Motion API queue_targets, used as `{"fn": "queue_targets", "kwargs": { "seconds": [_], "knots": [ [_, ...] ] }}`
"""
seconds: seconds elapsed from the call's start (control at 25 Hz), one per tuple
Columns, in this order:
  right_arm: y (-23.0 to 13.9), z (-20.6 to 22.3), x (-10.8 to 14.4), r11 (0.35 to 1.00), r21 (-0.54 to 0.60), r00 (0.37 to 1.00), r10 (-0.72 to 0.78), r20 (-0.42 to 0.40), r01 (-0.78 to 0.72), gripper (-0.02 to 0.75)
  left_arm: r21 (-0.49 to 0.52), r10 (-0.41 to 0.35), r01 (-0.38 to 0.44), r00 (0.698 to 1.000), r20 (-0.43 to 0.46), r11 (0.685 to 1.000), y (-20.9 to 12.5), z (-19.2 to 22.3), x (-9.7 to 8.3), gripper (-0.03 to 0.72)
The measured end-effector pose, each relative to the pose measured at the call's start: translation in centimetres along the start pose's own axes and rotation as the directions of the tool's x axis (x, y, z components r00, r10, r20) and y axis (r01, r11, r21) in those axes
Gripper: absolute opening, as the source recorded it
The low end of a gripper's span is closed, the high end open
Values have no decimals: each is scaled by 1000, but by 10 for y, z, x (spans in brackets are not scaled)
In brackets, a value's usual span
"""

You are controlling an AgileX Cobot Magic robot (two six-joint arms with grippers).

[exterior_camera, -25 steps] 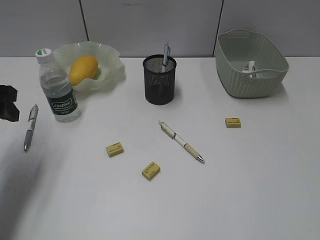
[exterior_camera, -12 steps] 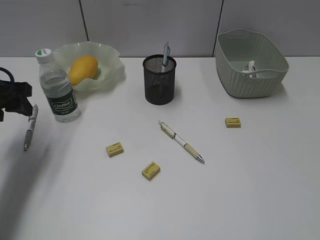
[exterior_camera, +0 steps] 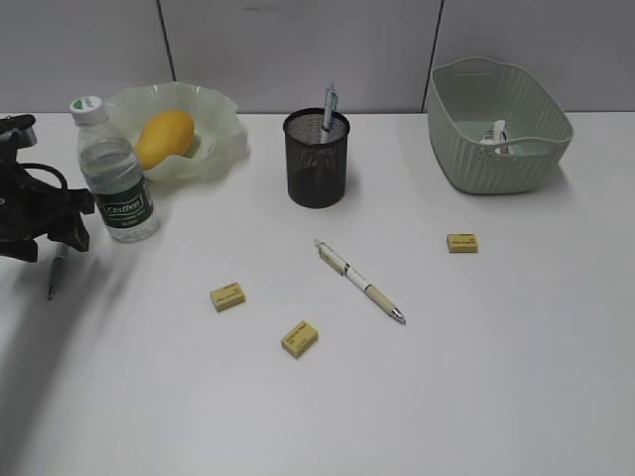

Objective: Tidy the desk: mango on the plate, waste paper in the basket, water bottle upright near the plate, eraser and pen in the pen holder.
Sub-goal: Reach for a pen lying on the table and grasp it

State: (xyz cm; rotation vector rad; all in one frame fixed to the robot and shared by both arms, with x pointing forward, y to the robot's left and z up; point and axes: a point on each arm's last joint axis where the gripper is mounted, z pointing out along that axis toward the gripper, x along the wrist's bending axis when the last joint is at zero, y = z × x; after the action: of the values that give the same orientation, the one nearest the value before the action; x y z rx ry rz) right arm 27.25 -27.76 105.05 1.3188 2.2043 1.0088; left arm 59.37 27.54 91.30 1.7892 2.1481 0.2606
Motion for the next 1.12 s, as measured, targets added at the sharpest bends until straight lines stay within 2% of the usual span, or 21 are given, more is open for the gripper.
{"fn": "queue_targets", "kwargs": {
  "seconds": [0.4,0.68,1.0,1.12],
  "knots": [
    [0,0,-1,1000,0,1000,-4,8,4,500,36,-14,14,1000,-14,999,23,31,2,344],
    [0,0,0,1000,1,1000,2,0,-2,500,50,6,-5,999,-34,999,26,34,4,116],
    [0,0,0,1000,0,1000,2,0,-2,500,81,40,-35,997,-61,996,26,30,6,113],
    [0,0,0,1000,1,1000,2,0,-2,500,148,47,-35,996,-75,988,18,18,7,108]
  ]
}}
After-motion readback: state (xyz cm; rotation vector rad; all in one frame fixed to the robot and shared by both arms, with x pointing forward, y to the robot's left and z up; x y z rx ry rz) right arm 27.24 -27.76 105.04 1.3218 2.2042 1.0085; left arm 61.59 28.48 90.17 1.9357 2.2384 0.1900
